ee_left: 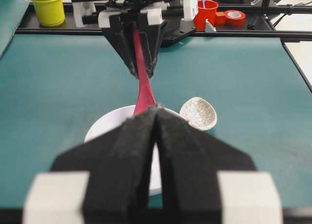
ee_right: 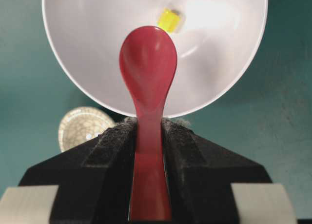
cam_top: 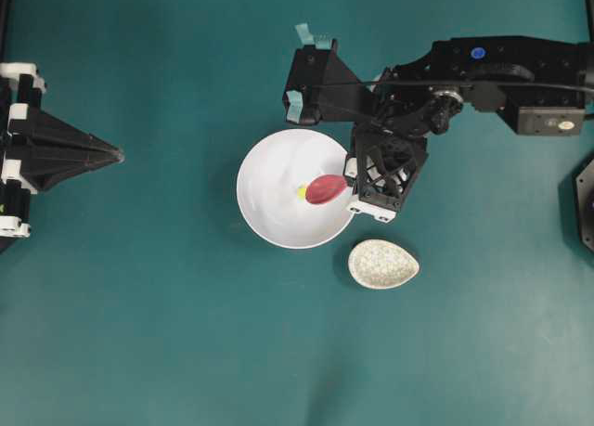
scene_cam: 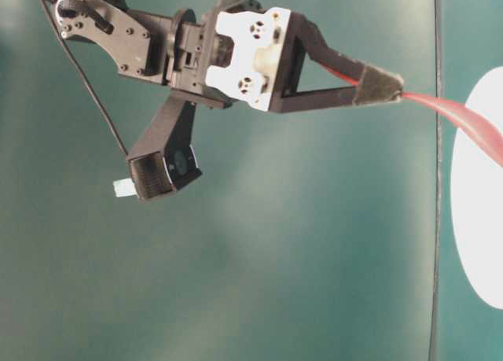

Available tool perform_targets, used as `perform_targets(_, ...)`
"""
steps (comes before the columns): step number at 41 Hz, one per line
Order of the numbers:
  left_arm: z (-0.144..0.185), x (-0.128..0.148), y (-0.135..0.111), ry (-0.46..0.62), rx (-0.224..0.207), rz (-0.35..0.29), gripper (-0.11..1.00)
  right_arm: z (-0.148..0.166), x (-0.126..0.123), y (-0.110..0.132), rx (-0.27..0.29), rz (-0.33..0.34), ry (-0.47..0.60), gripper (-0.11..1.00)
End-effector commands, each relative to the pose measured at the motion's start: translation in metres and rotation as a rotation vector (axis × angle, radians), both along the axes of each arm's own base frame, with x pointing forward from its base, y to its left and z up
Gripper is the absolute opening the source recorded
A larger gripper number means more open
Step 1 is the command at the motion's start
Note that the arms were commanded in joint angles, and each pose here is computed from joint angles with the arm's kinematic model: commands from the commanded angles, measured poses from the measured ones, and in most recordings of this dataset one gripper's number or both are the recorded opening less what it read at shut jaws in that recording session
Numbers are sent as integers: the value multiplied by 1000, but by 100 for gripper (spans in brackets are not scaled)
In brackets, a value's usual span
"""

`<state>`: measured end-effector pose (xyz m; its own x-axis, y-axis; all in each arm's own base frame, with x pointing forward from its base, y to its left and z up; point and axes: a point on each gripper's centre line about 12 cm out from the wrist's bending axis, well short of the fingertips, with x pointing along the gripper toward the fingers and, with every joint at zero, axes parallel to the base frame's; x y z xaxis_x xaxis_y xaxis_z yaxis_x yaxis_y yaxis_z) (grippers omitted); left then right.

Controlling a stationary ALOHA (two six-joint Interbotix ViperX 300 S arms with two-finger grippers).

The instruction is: Scoop the yellow hexagonal prism block from the bowl with a spoon using the right arm.

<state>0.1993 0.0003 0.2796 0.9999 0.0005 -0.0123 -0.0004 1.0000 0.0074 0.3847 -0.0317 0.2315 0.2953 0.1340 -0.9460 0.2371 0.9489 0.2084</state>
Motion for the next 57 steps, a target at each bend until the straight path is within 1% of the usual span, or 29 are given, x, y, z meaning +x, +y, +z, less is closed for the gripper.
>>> perform_targets(1, 9, 3, 0, -25, 2, -1, -1, 11, 4, 1, -5, 2, -32, 22)
perform_targets(17, 9, 3, 0, -26, 2, -1, -1, -10, 8, -1, -7, 8, 22, 22)
perform_targets(35, 8, 3, 0, -23, 1, -1, -1, -25, 13, -1, -11, 14, 32, 22)
perform_targets(51, 9, 3, 0, -25, 0, 0, -1, -30, 20, -4, -20, 6, -1, 22)
perform_targets(57, 8, 3, 0, -23, 1, -1, -1, -29, 24, -3, -27, 2, -37, 22)
